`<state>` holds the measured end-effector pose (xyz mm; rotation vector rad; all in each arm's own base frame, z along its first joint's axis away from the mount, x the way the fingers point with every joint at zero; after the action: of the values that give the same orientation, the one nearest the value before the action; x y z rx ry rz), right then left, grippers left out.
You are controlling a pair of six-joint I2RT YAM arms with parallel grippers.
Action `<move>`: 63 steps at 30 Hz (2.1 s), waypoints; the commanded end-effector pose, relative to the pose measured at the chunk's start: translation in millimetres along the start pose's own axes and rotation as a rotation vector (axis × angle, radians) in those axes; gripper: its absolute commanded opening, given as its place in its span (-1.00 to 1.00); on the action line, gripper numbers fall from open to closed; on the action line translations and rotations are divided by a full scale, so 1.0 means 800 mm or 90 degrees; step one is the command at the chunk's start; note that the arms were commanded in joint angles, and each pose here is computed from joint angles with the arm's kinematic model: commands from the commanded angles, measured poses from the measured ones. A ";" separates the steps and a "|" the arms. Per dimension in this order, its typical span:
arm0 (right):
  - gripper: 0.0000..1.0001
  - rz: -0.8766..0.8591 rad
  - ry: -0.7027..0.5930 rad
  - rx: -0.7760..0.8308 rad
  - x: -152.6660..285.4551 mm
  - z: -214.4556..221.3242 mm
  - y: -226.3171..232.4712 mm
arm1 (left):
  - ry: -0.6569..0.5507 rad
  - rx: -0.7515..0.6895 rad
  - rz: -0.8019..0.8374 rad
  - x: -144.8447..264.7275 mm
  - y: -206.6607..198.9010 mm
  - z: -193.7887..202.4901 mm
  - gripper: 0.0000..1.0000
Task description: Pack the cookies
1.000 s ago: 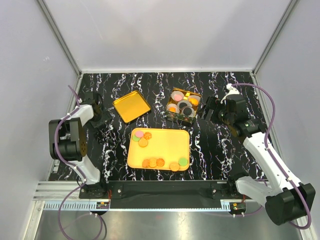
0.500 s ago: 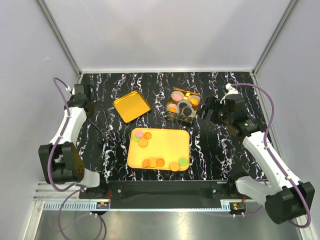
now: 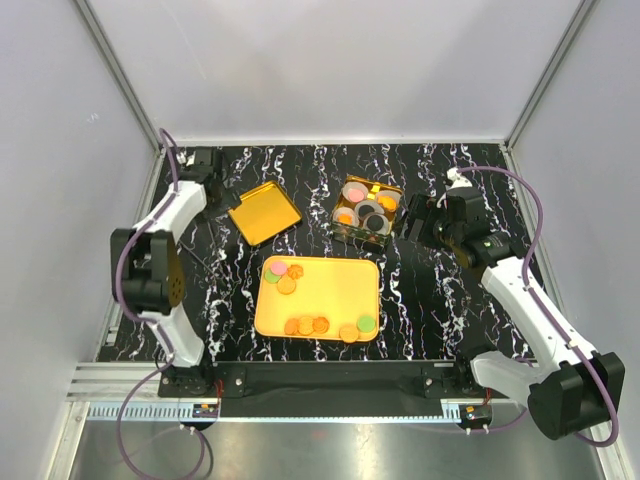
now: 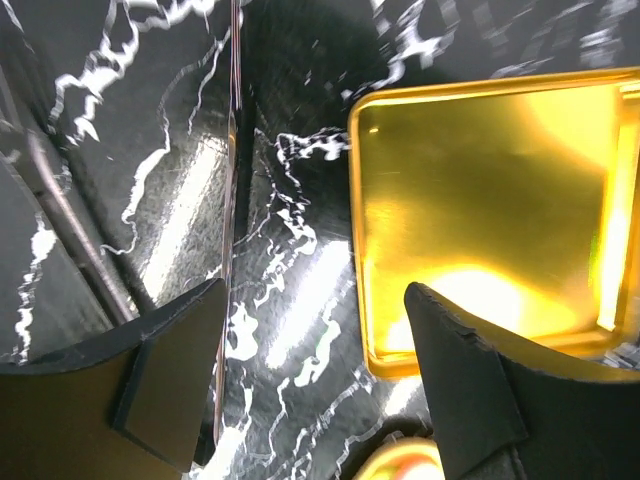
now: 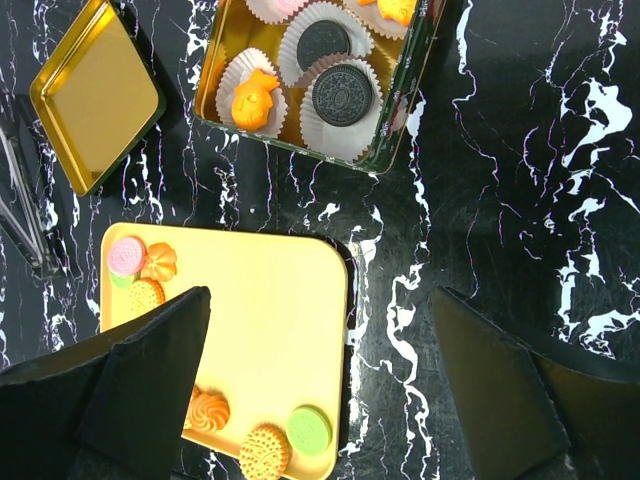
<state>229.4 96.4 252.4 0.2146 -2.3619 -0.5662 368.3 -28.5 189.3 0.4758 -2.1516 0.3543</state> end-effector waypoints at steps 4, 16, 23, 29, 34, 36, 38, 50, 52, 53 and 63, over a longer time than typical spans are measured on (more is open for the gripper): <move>1.00 -0.005 -0.017 0.008 0.008 -0.010 0.007 | 0.009 0.015 -0.009 -0.035 -0.027 -0.010 0.48; 0.99 0.004 -0.009 0.009 0.005 -0.005 0.003 | 0.056 0.015 -0.003 -0.080 -0.038 0.012 0.10; 0.98 0.000 -0.002 0.009 0.001 -0.003 0.003 | 0.071 0.005 0.008 -0.097 -0.042 0.020 -0.17; 0.97 -0.018 0.008 0.009 -0.006 -0.005 0.007 | 0.072 -0.002 0.014 -0.103 -0.042 0.023 -0.53; 0.97 -0.044 0.010 0.006 -0.016 -0.017 0.018 | 0.060 -0.013 0.040 -0.096 -0.045 0.016 -1.00; 0.96 -0.059 0.019 0.002 -0.026 -0.024 0.025 | 0.042 -0.021 0.063 -0.084 -0.047 0.006 -1.00; 0.95 -0.083 0.033 0.002 -0.042 -0.032 0.033 | 0.018 -0.026 0.084 -0.069 -0.048 -0.006 -1.00; 0.86 -0.204 0.131 0.044 -0.170 -0.064 0.105 | -0.045 -0.037 0.196 -0.002 -0.042 -0.024 -1.00; 0.84 -0.244 0.136 0.045 -0.183 -0.079 0.122 | -0.039 -0.042 0.217 0.004 -0.042 -0.021 -1.00; 0.84 -0.243 0.157 0.041 -0.204 -0.073 0.121 | -0.031 -0.044 0.230 0.006 -0.042 -0.018 -1.00; 0.83 -0.360 0.218 0.050 -0.255 -0.065 0.152 | -0.029 -0.042 0.334 0.044 -0.040 -0.005 -1.00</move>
<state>416.4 229.0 201.4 0.7769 -1.9878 -0.6167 366.5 -58.2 184.9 0.0161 -2.1808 0.4925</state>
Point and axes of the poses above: each gripper's point midway between its finger pads, its own x axis back along the fingers, its own y axis along the line the jaws close on, z = x × y, the point moved 10 cm from there along x, back along the fingers, and after that the axes turned 2 degrees about -x, right-handed, at the moved point
